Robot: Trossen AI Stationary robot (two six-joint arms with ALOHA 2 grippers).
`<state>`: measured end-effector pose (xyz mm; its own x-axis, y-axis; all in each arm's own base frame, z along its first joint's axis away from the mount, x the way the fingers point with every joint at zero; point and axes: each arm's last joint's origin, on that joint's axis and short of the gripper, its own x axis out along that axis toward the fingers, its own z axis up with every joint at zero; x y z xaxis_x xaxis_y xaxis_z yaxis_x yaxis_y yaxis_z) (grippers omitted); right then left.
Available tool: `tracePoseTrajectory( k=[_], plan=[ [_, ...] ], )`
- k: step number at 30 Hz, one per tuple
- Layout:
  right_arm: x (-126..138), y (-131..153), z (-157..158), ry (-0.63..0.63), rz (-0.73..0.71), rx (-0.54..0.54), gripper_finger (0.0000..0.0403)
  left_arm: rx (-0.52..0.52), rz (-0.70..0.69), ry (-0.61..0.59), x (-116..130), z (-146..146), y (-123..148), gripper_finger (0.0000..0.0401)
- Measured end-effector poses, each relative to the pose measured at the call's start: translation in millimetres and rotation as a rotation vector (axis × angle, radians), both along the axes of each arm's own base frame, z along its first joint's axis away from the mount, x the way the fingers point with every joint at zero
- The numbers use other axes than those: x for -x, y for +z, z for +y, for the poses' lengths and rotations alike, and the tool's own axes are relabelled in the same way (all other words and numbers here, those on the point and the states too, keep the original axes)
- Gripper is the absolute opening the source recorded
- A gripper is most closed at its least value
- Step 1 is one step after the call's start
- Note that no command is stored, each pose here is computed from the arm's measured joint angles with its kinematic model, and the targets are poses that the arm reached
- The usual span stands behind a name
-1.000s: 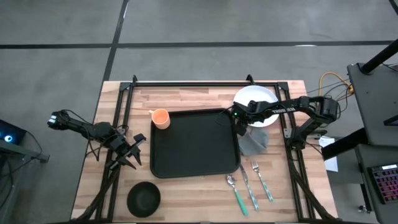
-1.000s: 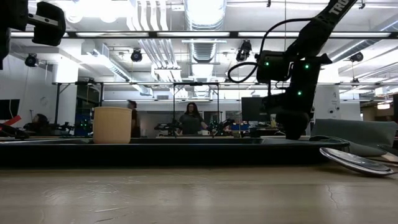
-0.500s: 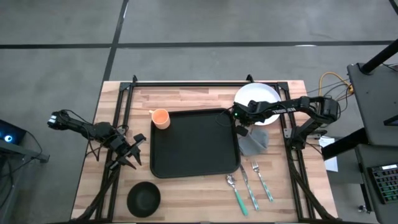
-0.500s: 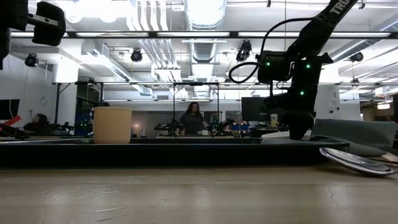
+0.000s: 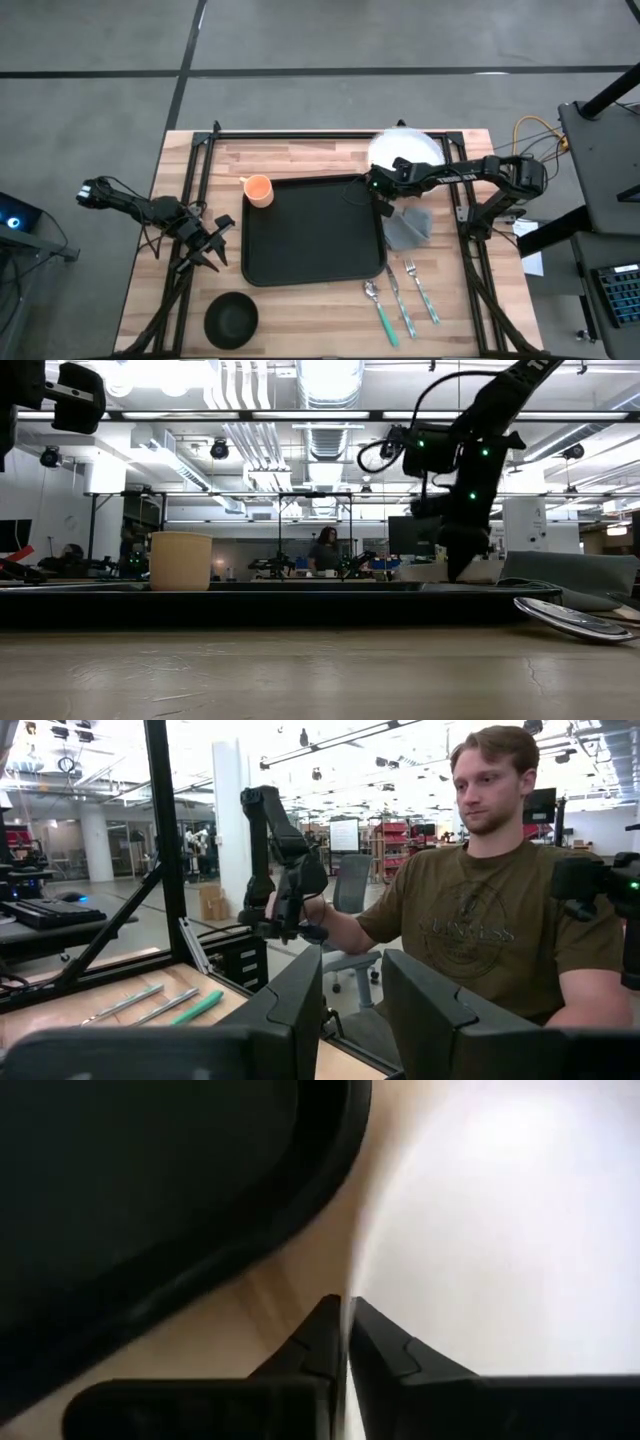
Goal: Set up tray
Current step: Put the white plate on the black tray to the bottom right of the light orange mug
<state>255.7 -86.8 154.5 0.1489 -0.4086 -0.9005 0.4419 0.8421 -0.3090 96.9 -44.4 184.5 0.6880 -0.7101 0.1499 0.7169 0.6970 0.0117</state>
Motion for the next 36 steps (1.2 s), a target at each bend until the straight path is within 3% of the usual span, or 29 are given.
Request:
tracePoseTrajectory(
  k=[15, 20, 25, 36],
  plan=[
    [-37.0, 30.8, 49.2, 0.373, -0.032, 0.082, 0.0008, 0.000, -0.001, 0.000, 0.0, 0.0, 0.1, 0.0089],
    [-40.1, 27.7, 66.8, 0.543, 0.021, 0.107, 0.0008, 0.000, -0.001, 0.000, 0.0, 0.0, 0.0, 0.0089],
    [-44.0, 22.7, 73.0, 0.610, 0.035, 0.112, 0.0008, 0.000, -0.001, 0.000, 0.0, 0.0, 0.0, 0.0089],
    [-63.8, 8.2, 85.6, 0.905, -0.058, 0.013, 0.0008, -0.001, 0.003, 0.000, -0.3, -0.1, -0.1, 0.0089]
  ],
)
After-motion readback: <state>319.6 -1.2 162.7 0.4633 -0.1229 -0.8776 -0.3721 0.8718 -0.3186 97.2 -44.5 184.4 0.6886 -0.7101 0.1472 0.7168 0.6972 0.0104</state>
